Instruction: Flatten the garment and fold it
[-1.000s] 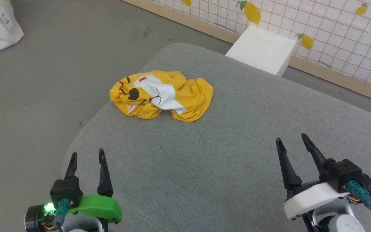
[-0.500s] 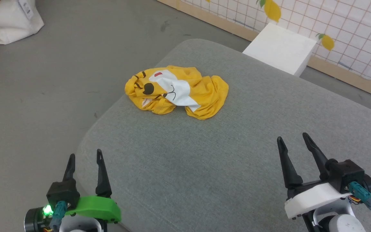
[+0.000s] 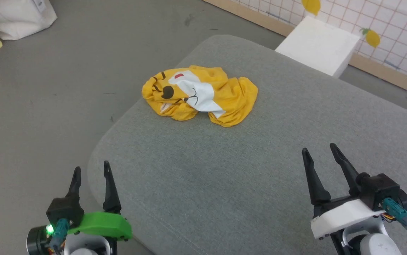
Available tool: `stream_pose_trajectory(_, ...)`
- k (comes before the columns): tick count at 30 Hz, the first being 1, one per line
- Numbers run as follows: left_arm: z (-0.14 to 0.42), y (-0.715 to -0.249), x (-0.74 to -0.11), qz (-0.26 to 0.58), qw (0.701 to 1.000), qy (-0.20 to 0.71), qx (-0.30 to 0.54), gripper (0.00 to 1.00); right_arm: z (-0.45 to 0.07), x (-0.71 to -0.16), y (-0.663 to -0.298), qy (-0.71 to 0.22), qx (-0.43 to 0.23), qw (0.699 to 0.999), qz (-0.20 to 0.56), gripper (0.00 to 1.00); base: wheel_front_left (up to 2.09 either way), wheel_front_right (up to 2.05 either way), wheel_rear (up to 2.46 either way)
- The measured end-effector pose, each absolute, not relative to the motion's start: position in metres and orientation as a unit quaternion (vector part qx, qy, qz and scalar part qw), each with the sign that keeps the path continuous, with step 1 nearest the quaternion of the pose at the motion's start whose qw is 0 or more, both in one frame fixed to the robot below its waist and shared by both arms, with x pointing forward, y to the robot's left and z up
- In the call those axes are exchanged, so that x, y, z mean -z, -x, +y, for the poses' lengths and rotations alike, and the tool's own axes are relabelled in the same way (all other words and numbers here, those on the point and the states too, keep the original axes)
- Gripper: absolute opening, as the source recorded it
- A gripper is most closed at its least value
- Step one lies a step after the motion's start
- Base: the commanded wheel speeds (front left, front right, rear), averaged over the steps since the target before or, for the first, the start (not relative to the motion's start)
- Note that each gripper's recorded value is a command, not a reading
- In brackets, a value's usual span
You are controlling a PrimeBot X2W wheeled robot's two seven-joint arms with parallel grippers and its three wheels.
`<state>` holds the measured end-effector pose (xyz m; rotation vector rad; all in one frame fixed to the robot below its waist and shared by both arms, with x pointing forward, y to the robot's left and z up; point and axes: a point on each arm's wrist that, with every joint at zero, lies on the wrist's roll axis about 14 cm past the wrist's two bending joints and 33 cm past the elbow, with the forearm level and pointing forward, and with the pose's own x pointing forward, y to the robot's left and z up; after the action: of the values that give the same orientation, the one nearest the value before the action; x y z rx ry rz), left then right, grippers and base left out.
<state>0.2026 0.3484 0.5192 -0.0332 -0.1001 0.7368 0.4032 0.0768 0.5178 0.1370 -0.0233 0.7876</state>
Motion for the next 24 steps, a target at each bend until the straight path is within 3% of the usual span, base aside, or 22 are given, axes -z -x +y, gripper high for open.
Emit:
stream_pose_trajectory(12, 0.379, -0.318, -0.561, -0.028, 0.966, 0.017, -0.256, 1.0, 0.047, -0.516, -0.431, -0.066, -0.339, 0.938, -0.02, 1.0, 0.0, 0.0, 0.0)
stream_pose_trajectory(18, 0.39, -0.385, -0.559, 0.033, 0.972, 0.063, -0.222, 1.0, 0.006, -0.498, -0.449, -0.069, -0.283, 0.957, -0.008, 1.0, 0.0, 0.0, 0.0)
stream_pose_trajectory(24, 0.395, -0.429, -0.524, 0.132, 0.96, 0.115, -0.219, 1.0, -0.038, -0.477, -0.461, -0.078, -0.222, 0.972, 0.006, 1.0, 0.0, 0.0, 0.0)
